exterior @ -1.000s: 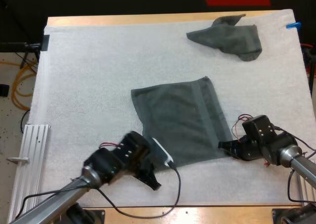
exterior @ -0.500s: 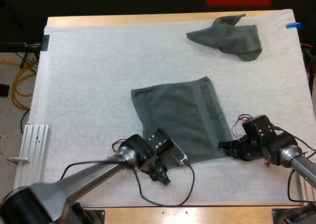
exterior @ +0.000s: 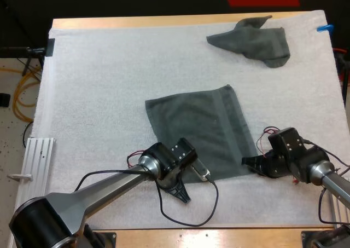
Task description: Pick towel from pile fold and stack
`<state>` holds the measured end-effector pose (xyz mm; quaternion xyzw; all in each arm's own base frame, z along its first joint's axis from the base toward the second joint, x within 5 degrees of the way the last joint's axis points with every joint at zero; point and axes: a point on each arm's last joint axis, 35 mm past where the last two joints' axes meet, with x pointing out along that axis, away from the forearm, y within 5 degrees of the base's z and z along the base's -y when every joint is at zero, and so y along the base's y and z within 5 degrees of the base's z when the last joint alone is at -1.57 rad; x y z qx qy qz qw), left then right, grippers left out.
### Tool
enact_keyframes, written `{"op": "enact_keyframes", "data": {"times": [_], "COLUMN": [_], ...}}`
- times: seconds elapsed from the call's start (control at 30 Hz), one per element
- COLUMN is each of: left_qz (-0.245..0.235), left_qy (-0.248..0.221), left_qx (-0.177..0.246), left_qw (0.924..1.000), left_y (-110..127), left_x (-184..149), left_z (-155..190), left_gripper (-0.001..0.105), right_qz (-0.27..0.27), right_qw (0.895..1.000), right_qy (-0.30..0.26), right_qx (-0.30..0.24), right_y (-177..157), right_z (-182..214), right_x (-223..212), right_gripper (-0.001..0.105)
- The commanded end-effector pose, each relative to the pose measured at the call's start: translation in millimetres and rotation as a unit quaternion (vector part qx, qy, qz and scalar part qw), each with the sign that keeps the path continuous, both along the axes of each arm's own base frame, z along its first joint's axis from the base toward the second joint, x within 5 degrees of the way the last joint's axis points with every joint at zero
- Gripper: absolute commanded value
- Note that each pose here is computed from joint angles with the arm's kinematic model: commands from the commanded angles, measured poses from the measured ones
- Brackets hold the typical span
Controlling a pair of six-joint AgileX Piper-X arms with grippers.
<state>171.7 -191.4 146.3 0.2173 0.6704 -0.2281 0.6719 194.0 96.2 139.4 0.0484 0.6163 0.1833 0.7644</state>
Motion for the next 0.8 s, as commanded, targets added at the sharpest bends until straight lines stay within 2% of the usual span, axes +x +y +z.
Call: {"op": "enact_keyframes", "data": {"times": [0.0, 0.13, 0.3, 0.47, 0.63, 0.77], "left_qz": [-0.003, -0.013, -0.043, -0.053, -0.053, -0.034], "left_qy": [0.003, 0.005, 0.003, 0.011, 0.040, 0.034], "left_qx": [0.011, -0.001, -0.036, -0.034, -0.087, -0.125], "left_qw": [0.9999, 0.9999, 0.9984, 0.9980, 0.9940, 0.9910], "left_y": [-0.3, -4.9, -14.0, -11.0, -14.6, -15.6], "left_x": [-1.9, -7.1, -29.9, -55.4, -66.4, -53.5], "left_z": [2.4, 17.9, 54.0, 72.1, 82.6, 84.0], "left_gripper": [0.000, 0.000, 0.000, 0.000, 0.000, 0.000], "right_qz": [0.013, 0.032, 0.032, 0.030, 0.025, 0.000], "right_qw": [1.000, 0.999, 0.999, 0.999, 0.999, 0.999], "right_qy": [0.002, -0.005, -0.041, -0.039, -0.021, -0.035], "right_qx": [0.001, -0.006, 0.003, 0.009, 0.011, 0.037], "right_y": [-0.5, -1.4, -4.7, -12.5, -20.0, -17.2], "right_z": [2.0, 13.0, 47.7, 76.1, 87.3, 90.2], "right_x": [-2.2, -4.8, -11.2, -29.6, -47.2, -42.3], "right_gripper": [0.000, 0.000, 0.000, 0.000, 0.000, 0.000]}}
